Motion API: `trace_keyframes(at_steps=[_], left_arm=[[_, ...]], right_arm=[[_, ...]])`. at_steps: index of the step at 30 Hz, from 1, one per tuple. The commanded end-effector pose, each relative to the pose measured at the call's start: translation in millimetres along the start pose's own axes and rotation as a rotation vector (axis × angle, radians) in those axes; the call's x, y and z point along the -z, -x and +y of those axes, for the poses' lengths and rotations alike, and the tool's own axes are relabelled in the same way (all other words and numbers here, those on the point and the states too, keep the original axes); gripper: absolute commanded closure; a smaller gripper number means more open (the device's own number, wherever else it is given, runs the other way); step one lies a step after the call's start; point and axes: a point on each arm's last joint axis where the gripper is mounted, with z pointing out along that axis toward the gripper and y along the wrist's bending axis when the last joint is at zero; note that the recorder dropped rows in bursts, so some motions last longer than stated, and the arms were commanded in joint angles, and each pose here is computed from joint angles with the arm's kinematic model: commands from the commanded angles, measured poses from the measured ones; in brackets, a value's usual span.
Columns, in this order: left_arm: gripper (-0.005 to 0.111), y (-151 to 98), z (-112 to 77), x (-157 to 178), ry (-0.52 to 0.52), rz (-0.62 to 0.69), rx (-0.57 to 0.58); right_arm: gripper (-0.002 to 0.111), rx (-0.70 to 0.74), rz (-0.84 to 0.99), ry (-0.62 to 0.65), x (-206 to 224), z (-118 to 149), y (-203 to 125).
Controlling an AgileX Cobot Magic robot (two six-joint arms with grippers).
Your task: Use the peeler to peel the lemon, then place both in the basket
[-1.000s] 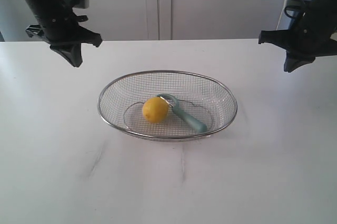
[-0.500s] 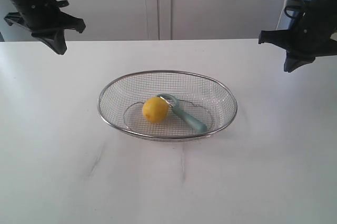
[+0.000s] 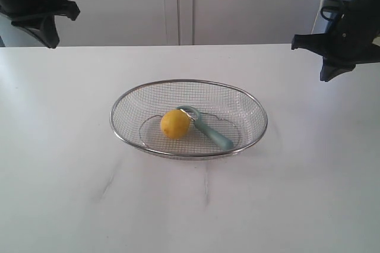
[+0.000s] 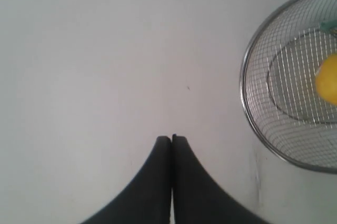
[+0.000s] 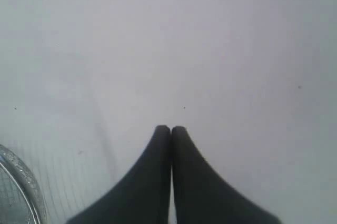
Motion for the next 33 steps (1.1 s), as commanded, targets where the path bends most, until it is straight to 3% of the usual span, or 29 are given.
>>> trace_keyframes(at_steps=[1, 13, 26, 33], left_arm=[[0.107, -30, -5.4, 19, -0.019, 0.091, 0.003], [0.107, -92, -15.6, 57, -0.009, 0.017, 0.009], [0.107, -187, -32.6, 114, -0.008, -0.136, 0.0], [0.107, -193, -34.0, 122, -0.006, -0.16, -0.005]], right_arm=[[0.108, -0.011, -0.013, 0.002, 5, -2, 1], [0.108, -0.011, -0.013, 0.002, 5, -2, 1], [0.108, -0.011, -0.013, 0.002, 5, -2, 1], [0.108, -0.011, -0.013, 0.002, 5, -2, 1]])
